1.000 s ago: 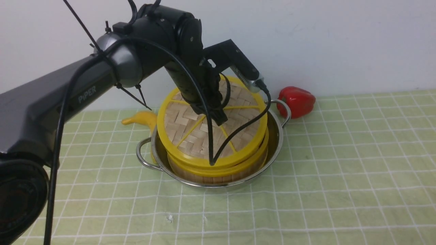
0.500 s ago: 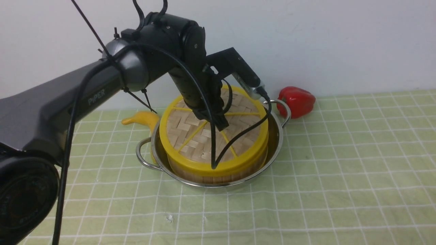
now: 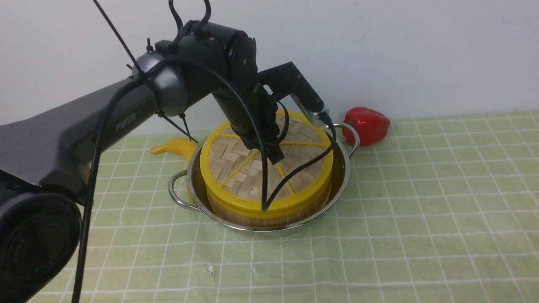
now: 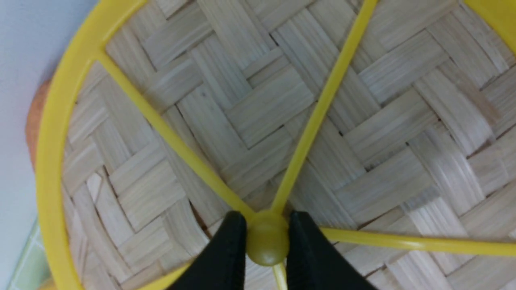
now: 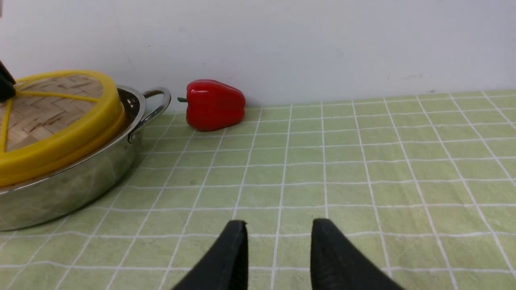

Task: Place the steamer in the pot on the green tablecloth, and put the lid on the steamer.
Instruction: 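Place the yellow bamboo steamer lid onto the steamer in the pot with the left gripper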

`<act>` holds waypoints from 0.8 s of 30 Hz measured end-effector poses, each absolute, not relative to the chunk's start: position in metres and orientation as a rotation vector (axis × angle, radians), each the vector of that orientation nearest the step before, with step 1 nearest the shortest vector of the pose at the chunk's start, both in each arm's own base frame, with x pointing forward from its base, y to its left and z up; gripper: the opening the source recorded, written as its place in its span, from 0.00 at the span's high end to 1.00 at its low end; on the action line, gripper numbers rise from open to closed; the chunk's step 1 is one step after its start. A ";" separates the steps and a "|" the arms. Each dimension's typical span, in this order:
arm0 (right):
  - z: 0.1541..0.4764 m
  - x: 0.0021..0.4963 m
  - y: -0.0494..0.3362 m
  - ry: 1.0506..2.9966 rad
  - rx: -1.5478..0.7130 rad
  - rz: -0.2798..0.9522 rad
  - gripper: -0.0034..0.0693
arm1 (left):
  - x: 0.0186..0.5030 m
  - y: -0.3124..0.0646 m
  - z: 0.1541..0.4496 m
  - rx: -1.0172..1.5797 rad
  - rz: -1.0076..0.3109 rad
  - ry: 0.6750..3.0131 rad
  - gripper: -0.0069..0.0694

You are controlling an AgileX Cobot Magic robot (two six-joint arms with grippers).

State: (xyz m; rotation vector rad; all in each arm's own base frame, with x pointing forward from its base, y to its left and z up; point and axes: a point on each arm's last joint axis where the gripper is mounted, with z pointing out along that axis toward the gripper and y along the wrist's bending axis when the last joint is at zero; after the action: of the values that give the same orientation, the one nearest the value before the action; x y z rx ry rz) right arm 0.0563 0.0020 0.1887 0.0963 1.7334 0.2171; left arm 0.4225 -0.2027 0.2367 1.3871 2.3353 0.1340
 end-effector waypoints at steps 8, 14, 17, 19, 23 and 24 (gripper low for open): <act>0.189 0.056 0.002 1.733 0.096 0.217 0.62 | 0.428 -0.205 0.227 1.383 0.138 2.322 0.75; 0.189 0.056 0.002 1.733 0.096 0.217 0.62 | 0.428 -0.205 0.230 1.368 0.134 2.334 0.70; 0.189 0.056 0.002 1.733 0.096 0.217 0.62 | 0.427 -0.204 0.238 1.360 0.138 2.349 0.53; 0.189 0.056 0.002 1.733 0.096 0.217 0.62 | 0.425 -0.203 0.249 1.340 0.137 2.352 0.43; 0.189 0.056 0.002 1.733 0.096 0.217 0.62 | 0.414 -0.197 0.306 1.217 0.124 2.310 0.23; 0.189 0.056 0.002 1.733 0.096 0.217 0.62 | 0.407 -0.194 0.324 1.174 0.116 2.300 0.20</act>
State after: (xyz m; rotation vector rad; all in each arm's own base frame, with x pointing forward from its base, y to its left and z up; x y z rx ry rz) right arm 0.0563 0.0020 0.1887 0.0963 1.7334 0.2171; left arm 0.4075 -0.1939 0.3237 1.1742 2.2998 0.1157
